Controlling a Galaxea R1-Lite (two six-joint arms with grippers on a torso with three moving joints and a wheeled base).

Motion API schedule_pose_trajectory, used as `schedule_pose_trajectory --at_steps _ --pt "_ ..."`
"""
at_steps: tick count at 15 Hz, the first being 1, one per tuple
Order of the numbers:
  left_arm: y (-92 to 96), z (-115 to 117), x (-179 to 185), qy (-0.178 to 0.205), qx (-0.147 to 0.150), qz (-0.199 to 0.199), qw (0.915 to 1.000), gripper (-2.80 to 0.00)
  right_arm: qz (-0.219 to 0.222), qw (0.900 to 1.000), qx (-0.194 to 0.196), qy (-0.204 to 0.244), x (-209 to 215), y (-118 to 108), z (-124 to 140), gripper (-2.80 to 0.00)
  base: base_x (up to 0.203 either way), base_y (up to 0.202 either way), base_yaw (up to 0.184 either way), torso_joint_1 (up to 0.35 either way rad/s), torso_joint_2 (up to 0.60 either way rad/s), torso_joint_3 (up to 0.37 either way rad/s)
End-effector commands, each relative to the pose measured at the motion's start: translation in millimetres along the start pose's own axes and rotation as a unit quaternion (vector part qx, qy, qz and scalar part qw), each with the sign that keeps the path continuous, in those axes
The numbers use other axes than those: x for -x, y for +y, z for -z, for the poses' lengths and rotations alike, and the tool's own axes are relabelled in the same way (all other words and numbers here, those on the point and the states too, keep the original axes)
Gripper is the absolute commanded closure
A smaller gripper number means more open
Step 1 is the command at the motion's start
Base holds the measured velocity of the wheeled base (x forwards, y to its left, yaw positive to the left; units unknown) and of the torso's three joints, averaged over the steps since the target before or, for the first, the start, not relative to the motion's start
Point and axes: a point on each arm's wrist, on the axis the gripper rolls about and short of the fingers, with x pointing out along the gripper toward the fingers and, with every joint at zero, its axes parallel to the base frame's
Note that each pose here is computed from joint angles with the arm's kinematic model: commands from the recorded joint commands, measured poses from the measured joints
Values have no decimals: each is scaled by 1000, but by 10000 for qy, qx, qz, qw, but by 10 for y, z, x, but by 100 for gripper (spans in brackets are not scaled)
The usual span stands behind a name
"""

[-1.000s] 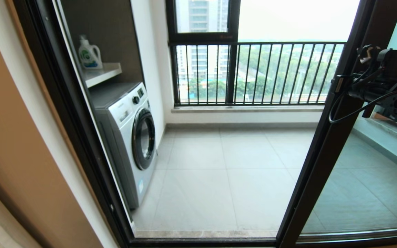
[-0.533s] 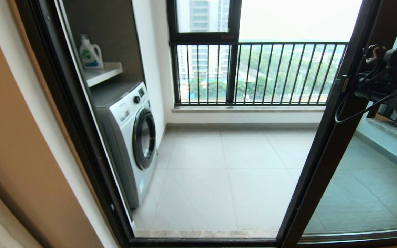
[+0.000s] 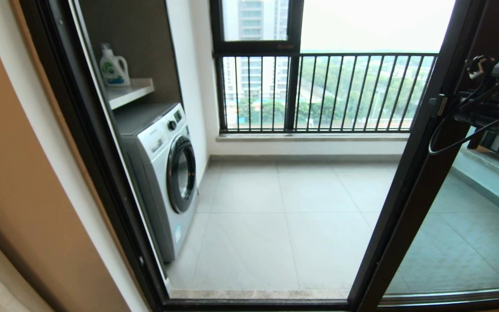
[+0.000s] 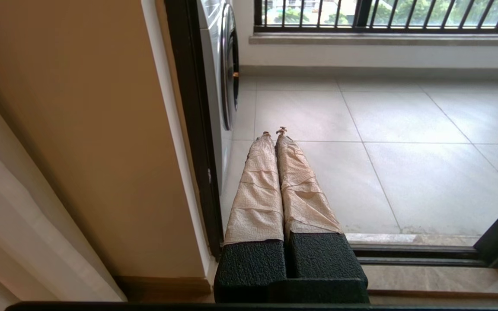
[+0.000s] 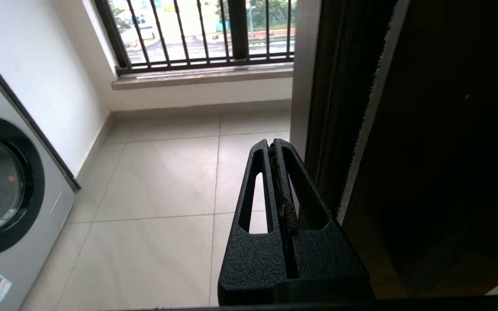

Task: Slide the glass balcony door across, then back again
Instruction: Open the slid door

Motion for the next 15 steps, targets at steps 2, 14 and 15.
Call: schedule_pose_trajectory --at_steps 2,14,15 --pt "0 -1 -1 6 0 2 10000 0 -11 10000 -5 8 8 8 -3 0 0 0 0 0 0 0" --pt "0 -1 -1 6 0 -4 10000 0 -370 9991 -84 196 41 340 68 0 0 0 0 0 0 0" --pt "0 -1 -1 6 0 4 10000 0 -457 9987 -89 194 33 423 68 0 0 0 0 0 0 0"
